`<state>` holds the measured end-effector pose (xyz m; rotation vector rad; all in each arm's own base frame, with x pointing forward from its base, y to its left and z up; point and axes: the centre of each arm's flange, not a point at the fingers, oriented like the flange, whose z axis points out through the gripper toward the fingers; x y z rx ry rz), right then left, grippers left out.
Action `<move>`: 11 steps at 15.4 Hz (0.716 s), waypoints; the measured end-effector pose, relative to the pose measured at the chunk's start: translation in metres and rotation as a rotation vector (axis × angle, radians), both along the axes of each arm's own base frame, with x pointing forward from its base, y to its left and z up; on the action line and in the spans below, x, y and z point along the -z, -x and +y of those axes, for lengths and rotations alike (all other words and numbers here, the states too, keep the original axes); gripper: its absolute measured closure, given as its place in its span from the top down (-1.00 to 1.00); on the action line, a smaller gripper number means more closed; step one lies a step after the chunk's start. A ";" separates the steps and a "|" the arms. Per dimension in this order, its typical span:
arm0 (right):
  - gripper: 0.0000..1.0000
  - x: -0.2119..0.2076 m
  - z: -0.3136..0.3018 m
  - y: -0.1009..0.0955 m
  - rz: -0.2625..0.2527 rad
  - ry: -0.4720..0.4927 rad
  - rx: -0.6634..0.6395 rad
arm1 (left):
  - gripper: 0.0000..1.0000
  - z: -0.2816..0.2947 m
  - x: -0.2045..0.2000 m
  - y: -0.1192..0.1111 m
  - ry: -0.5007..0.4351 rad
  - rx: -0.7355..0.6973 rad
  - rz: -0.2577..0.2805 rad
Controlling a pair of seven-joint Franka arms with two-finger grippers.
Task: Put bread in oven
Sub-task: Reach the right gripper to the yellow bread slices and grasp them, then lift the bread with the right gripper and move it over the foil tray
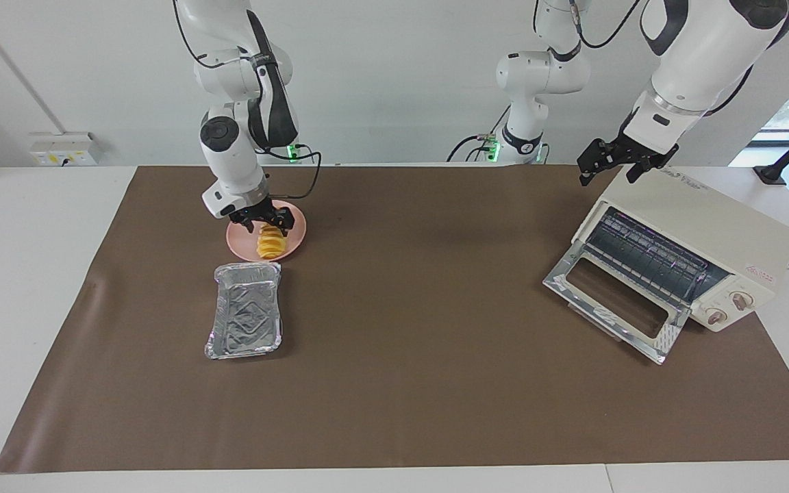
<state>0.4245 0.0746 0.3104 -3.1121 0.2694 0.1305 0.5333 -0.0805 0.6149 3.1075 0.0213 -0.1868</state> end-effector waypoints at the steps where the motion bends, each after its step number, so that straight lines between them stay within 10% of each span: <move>1: 0.32 0.001 0.000 0.001 -0.002 0.000 0.000 | 1.00 0.000 0.000 0.000 0.000 0.000 0.000; 6: -0.58 -0.002 0.012 0.001 -0.015 -0.003 -0.027 | 1.00 0.000 0.000 0.000 0.000 0.000 0.000; 11: -0.81 -0.059 0.020 -0.025 0.021 -0.005 -0.036 | 1.00 0.000 0.000 0.000 0.000 0.000 0.000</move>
